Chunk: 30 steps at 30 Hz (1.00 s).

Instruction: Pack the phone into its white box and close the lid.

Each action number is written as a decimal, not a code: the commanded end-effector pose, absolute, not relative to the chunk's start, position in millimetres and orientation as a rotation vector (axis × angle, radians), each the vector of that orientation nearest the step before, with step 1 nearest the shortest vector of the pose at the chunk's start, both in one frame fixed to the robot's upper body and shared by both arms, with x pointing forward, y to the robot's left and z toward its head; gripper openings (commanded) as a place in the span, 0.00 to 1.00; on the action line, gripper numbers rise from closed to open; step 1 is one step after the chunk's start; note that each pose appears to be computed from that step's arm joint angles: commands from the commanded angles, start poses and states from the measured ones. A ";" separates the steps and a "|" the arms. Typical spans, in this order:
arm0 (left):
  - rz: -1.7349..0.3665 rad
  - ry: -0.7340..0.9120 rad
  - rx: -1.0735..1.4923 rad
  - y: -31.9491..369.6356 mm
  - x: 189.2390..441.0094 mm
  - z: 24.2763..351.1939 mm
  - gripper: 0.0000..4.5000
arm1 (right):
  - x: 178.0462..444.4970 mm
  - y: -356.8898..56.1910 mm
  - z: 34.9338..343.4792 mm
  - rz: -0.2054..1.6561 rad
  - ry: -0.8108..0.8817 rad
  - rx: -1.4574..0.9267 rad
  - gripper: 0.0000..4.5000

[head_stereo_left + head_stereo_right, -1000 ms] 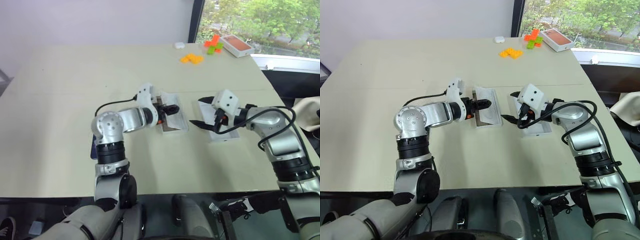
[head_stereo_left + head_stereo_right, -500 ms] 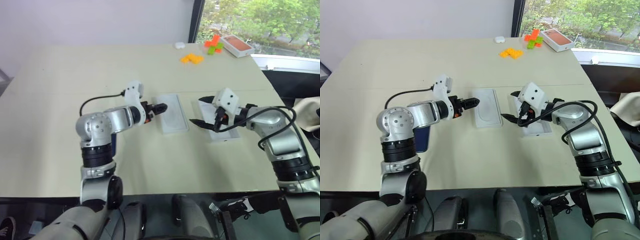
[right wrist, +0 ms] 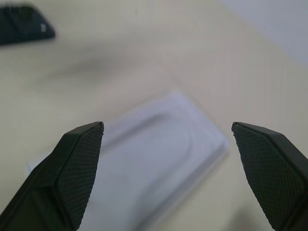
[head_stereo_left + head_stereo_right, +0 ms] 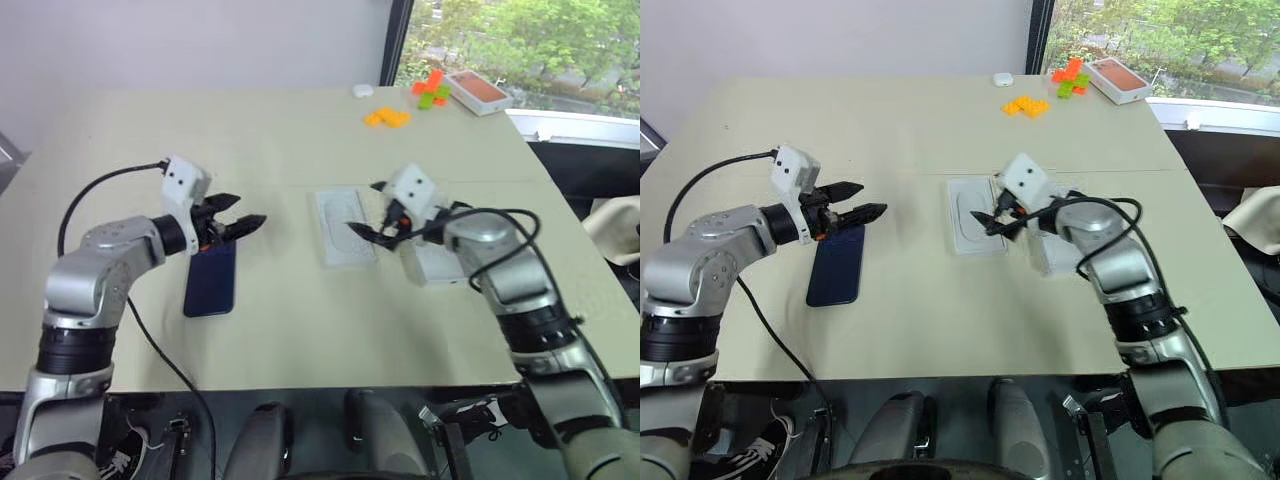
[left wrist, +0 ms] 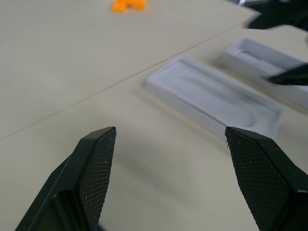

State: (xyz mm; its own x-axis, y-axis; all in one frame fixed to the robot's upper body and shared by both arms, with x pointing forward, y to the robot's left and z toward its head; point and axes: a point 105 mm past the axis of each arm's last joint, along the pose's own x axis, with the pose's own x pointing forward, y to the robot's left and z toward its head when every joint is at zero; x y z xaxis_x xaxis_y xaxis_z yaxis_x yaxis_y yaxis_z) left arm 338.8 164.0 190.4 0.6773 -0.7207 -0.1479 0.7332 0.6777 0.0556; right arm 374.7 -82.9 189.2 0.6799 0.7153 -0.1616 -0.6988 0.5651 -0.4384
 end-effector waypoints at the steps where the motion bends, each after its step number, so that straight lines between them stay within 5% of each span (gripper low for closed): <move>1: -0.904 0.001 0.176 156.8 324.8 214.9 0.86 | 378.1 -75.2 197.7 0.819 -0.058 -0.460 0.94; 3: -0.931 -0.012 0.171 155.5 319.4 217.0 0.86 | 380.7 -74.3 190.8 0.816 -0.025 -0.446 0.80; 10: -0.882 -0.125 0.191 166.1 318.2 226.4 0.86 | 398.0 -66.6 176.0 0.739 0.044 -0.423 0.01; 30: -0.877 -0.105 0.245 164.4 316.7 211.7 0.86 | 402.6 -71.2 116.0 0.695 0.186 -0.794 0.01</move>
